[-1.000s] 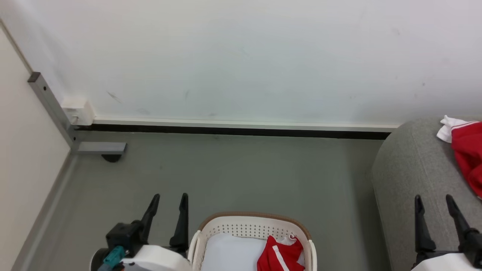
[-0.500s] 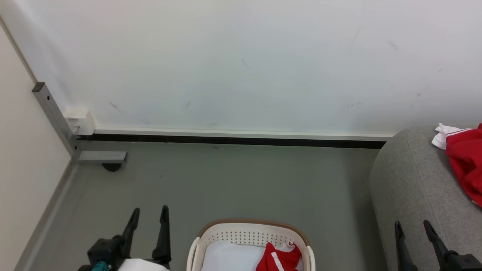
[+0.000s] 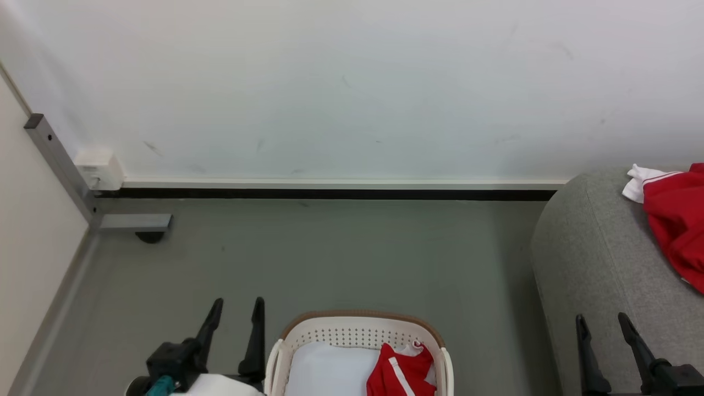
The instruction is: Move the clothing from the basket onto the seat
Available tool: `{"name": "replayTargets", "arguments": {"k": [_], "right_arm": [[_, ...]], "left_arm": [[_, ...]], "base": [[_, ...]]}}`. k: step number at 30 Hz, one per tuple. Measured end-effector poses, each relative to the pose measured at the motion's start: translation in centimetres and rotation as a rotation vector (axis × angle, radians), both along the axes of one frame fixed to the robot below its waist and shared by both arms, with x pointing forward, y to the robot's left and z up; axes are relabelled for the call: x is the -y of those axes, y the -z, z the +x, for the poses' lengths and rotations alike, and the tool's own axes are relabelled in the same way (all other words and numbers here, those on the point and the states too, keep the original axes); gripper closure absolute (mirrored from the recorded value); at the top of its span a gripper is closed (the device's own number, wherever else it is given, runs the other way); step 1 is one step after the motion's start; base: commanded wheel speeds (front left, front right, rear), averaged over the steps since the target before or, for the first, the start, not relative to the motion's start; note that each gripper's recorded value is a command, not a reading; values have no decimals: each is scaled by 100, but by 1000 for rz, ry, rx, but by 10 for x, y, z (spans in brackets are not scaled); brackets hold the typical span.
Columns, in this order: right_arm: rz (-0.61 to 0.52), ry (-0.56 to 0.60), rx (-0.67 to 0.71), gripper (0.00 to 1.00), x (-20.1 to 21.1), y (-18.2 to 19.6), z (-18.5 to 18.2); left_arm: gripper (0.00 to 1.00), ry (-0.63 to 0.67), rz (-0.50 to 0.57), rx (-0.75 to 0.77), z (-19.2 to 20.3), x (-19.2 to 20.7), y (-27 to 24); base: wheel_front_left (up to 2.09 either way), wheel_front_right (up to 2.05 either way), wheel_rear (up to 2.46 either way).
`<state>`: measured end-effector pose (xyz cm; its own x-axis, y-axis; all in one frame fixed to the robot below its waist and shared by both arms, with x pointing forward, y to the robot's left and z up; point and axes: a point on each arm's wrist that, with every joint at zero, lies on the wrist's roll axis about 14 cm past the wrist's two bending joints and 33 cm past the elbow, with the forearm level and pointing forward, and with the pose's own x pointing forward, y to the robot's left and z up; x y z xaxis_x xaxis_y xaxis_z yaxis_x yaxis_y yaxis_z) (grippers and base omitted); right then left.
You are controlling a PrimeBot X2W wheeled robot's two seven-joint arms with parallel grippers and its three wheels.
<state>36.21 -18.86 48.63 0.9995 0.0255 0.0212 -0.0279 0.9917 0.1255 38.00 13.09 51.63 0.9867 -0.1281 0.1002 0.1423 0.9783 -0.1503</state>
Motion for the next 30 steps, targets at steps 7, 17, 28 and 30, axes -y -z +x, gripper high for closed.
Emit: {"name": "replayTargets", "arguments": {"k": [7,17,28,30], "right_arm": [[-12,51,44,0,18,-14,25],[-29,88,84,0,34,-13,99],[-71,68,55,0,36,27,157],[-75,62,49,0,36,35,164]], "left_arm": [[0,145,19,-106,32,42,21],[0,365,104,-411,90,100,101],[0,527,183,-801,101,141,237],[0,538,184,-848,101,146,258]], "base": [[0,0,0],[0,0,0],[0,0,0],[0,0,0]]}}
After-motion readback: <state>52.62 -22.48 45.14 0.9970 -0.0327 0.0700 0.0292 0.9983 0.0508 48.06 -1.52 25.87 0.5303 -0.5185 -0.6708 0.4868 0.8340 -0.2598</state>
